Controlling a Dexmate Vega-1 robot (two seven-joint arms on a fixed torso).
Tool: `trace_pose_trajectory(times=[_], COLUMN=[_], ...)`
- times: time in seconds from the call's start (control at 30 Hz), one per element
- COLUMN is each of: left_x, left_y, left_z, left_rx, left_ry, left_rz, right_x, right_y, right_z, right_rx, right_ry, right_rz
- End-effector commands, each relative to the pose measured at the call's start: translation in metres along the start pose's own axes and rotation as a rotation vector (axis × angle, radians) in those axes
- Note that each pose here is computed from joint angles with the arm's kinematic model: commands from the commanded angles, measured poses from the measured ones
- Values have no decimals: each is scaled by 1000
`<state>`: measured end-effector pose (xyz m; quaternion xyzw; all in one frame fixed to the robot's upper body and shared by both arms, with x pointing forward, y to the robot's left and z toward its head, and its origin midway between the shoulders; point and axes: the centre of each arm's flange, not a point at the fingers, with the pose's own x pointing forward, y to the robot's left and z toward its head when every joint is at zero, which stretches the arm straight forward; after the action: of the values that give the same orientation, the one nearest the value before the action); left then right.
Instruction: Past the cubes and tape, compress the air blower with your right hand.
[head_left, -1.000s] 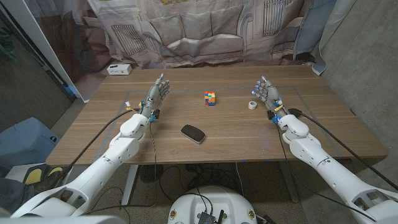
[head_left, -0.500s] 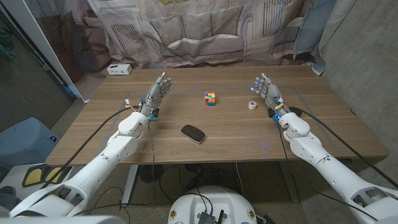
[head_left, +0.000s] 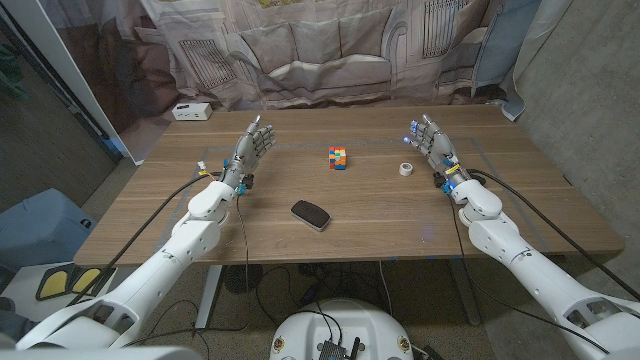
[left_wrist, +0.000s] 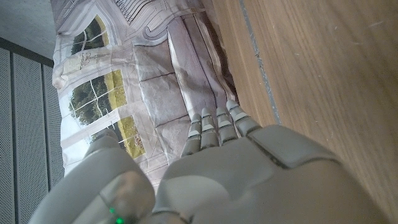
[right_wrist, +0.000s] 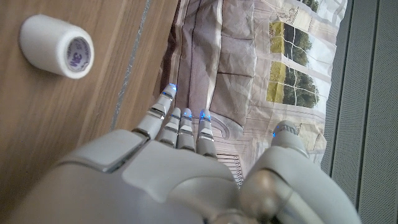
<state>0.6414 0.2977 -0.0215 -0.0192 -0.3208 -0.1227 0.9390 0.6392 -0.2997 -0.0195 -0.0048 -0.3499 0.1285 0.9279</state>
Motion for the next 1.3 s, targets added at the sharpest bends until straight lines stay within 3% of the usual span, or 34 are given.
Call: trace_pose_trajectory(times=[0.03, 0.37, 0.93, 1.3], left_x=[-10, -8, -2, 1], left_y=[-1, -1, -10, -18], left_z=[13, 13, 18, 20], left_rx=[73, 81, 107, 132], left_ry=[-18, -26, -31, -45], left_rz=[15, 12, 9, -22], right_x=[-6, -20, -56, -70], right_y=[4, -5, -35, -51], right_z=[13, 25, 38, 44], right_rx=[-66, -113, -188, -235], right_ry=[-32, -55, -28, -27], right_rz=[30, 13, -32, -44])
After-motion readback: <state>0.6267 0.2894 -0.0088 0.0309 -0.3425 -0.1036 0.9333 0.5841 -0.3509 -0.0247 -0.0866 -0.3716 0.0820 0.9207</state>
